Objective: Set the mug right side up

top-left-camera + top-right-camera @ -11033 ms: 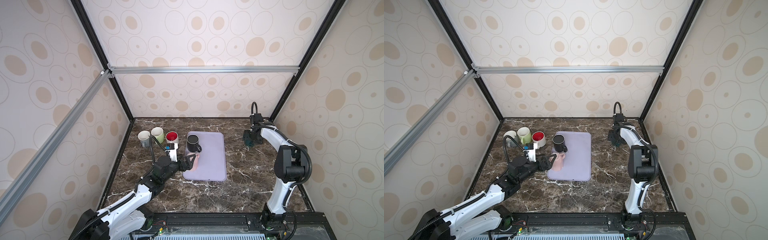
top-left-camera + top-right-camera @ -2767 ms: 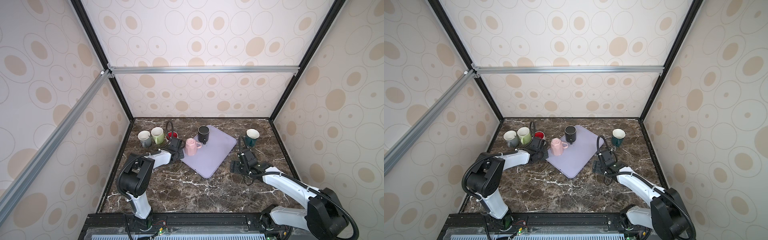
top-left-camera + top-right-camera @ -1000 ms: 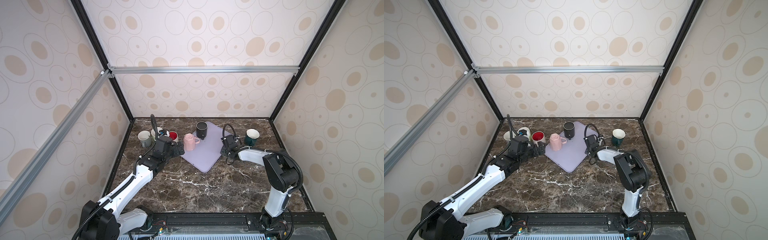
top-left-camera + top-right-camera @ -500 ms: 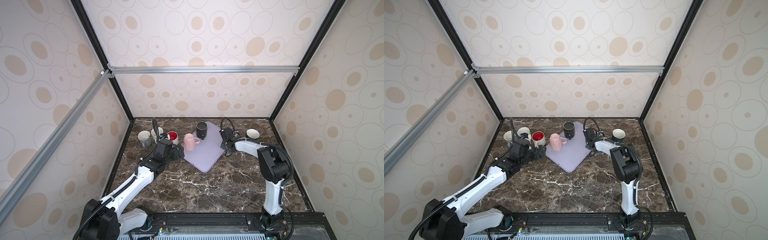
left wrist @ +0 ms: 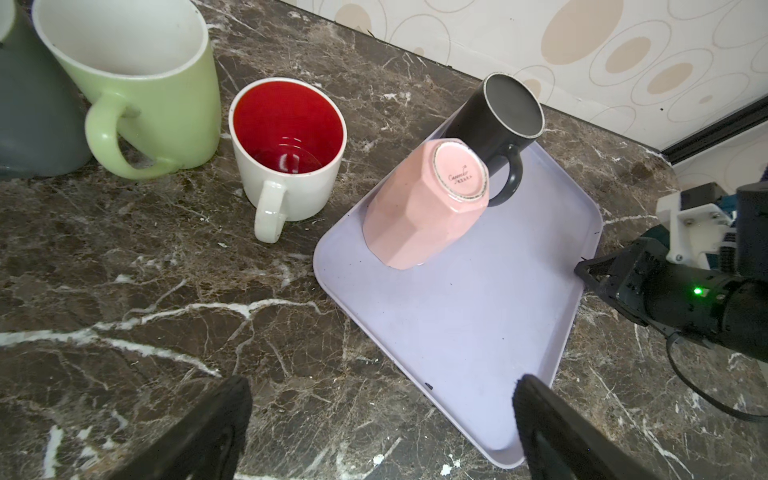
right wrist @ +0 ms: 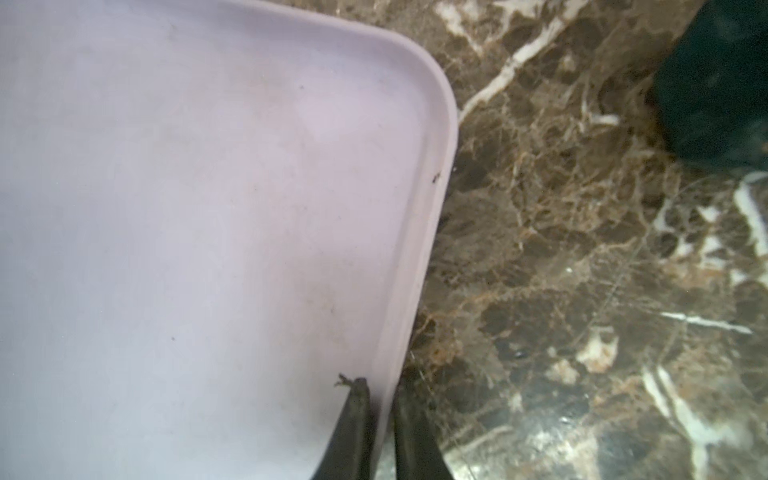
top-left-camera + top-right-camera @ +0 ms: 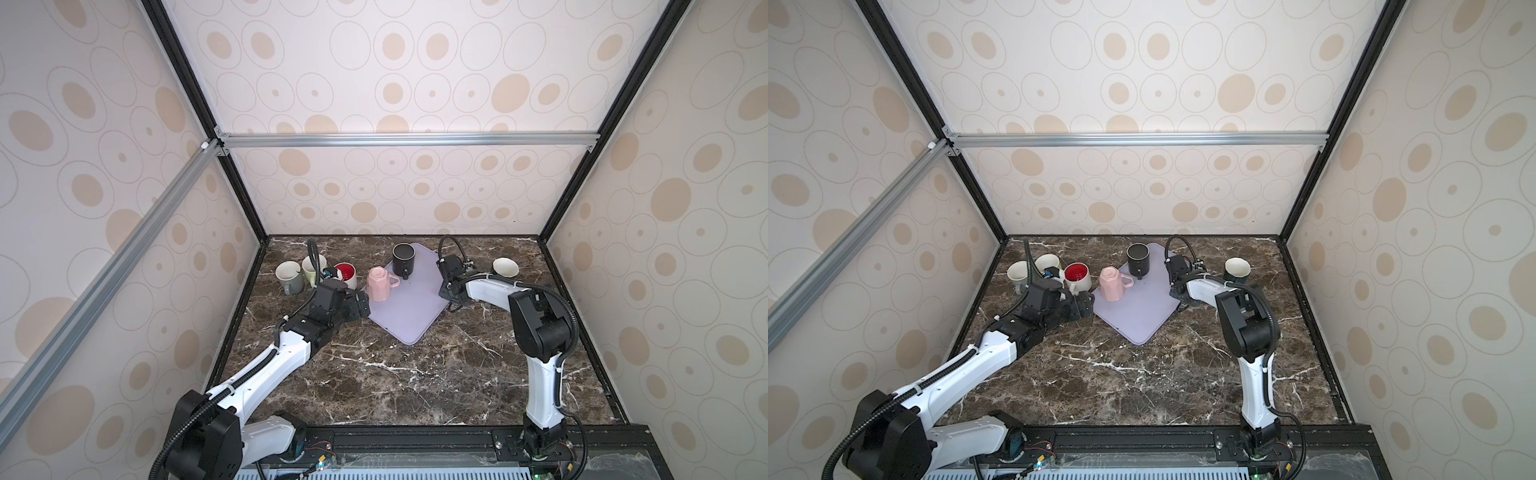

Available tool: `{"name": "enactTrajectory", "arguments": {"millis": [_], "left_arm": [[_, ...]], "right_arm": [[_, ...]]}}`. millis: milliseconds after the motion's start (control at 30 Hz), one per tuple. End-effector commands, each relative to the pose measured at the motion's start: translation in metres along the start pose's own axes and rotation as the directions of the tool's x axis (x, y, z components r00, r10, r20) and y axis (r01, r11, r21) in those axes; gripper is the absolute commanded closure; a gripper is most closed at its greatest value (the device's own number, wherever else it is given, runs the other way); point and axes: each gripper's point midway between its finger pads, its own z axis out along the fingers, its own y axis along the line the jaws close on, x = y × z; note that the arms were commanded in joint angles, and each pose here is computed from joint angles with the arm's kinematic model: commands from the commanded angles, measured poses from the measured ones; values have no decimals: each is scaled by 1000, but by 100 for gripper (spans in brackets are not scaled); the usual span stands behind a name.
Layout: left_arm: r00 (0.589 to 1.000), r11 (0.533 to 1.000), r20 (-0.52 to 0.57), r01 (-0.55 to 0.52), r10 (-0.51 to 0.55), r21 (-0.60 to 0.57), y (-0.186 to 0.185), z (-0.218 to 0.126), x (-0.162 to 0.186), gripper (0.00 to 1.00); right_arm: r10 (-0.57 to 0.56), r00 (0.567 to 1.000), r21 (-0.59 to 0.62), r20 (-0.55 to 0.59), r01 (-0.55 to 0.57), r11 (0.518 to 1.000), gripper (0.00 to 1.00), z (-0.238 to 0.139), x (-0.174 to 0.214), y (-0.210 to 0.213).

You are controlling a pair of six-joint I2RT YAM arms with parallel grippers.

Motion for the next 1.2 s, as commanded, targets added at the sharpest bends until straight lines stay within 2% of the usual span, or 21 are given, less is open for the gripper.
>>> {"name": "enactTrajectory", "arguments": {"millis": [0,67,433,700,967,1167], "left_arm": [[1000,1000,4,-14,14,-1,3,3,0,2],[1000,1000,3,-10,10,0,3,4,0,2],[1000,999,5,13,-13,40,1,0,3,2],[999,996,28,33,-36,87,-7,-8,-3,2],[997,992,60,46,-54,120,-10,-21,-9,2],[996,988,70,53,-64,146,-13,-26,-10,2]], "right_arm": [[-18,997,114,-77,27,993,96,14,23,-30],[-6,997,129,-80,16,992,100,13,26,-34],[139,986,141,-89,-125,982,100,-1,50,-54],[228,972,121,-62,-219,968,100,-30,74,-57],[355,935,102,0,-353,930,100,-67,94,-55],[411,911,96,-13,-408,908,100,-77,119,-43]]}}
